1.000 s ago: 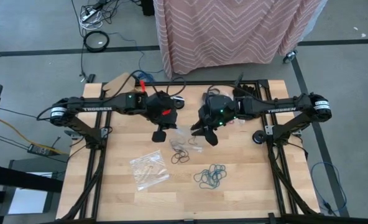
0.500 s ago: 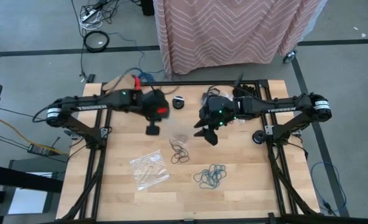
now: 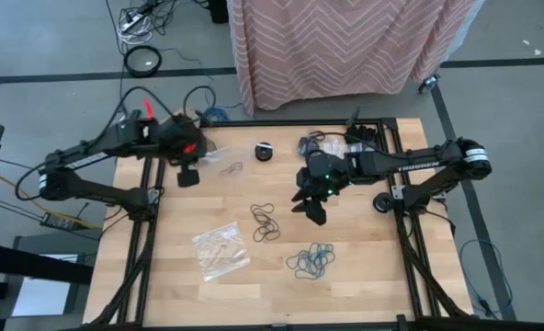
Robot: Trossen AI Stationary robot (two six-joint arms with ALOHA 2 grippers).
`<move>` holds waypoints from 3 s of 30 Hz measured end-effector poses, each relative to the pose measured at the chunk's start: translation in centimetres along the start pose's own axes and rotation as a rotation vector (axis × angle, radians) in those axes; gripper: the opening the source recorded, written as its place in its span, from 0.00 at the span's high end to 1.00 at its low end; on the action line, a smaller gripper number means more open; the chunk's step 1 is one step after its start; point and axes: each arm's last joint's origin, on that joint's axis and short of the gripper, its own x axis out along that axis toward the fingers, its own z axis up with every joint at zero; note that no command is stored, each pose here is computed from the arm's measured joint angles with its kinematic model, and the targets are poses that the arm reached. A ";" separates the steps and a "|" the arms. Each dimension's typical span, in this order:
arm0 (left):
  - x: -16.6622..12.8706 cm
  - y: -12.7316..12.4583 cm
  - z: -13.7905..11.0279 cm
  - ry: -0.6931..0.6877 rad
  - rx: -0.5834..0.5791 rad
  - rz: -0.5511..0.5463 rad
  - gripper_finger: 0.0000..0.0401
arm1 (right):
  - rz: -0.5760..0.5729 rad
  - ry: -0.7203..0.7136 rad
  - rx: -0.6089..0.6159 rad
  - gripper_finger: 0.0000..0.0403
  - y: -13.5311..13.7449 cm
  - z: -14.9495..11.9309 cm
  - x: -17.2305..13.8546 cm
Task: Sort rubber bands
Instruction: Put the violet rubber band into the transparent bag
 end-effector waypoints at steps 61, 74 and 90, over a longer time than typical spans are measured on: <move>9.3 -9.3 9.0 -0.226 0.064 -0.310 1.00 | 0.066 -0.173 -0.228 1.00 -3.2 2.6 -1.1; 9.2 -8.9 9.7 -0.299 0.045 -0.307 1.00 | 0.048 -0.123 -0.224 1.00 -3.2 2.1 -1.0; 8.9 -8.8 10.7 -0.411 0.031 -0.307 1.00 | 0.195 -0.095 -0.157 0.63 -3.1 2.1 -0.4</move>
